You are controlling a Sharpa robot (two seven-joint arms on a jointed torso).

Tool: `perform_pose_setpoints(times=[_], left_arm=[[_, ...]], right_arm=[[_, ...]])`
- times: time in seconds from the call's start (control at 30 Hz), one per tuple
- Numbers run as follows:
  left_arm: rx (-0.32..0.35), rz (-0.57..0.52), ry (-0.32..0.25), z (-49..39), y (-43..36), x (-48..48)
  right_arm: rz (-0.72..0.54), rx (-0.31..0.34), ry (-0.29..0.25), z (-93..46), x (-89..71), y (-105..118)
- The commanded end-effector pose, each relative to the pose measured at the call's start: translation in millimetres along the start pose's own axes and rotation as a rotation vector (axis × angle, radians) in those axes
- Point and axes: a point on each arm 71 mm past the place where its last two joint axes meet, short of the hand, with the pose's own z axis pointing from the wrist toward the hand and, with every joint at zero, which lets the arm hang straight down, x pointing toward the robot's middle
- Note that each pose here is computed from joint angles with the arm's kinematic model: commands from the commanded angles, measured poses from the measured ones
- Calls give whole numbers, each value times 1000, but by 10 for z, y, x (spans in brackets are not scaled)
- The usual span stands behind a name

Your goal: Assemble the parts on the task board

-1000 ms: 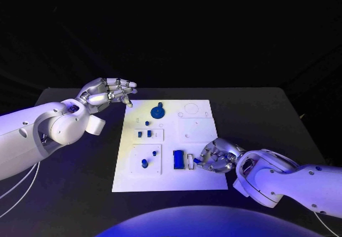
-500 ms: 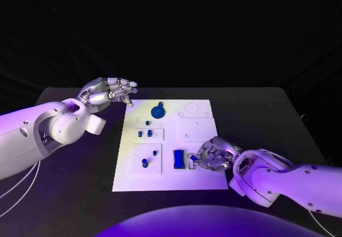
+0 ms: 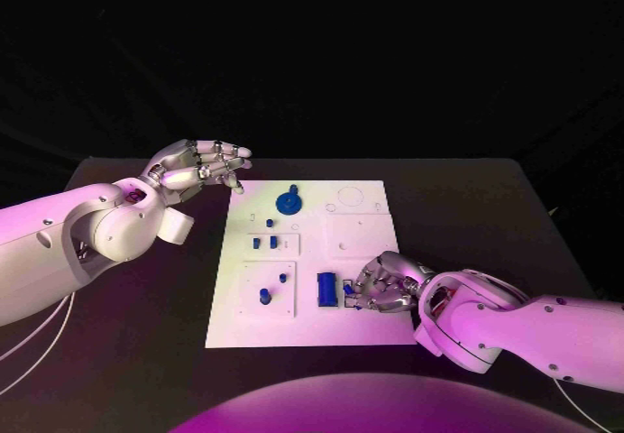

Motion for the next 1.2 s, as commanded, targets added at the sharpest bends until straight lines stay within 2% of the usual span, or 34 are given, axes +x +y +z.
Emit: perform_pose_setpoints(times=[0.03, 0.73, 1.2], left_arm=[[5, -3, 13, 2, -9, 18], [3, -3, 12, -1, -9, 16], [2, -2, 12, 0, -8, 16]], right_arm=[[-15, 5, 24, 7, 29, -1], [21, -30, -56, 13, -21, 41], [8, -19, -36, 27, -14, 33]])
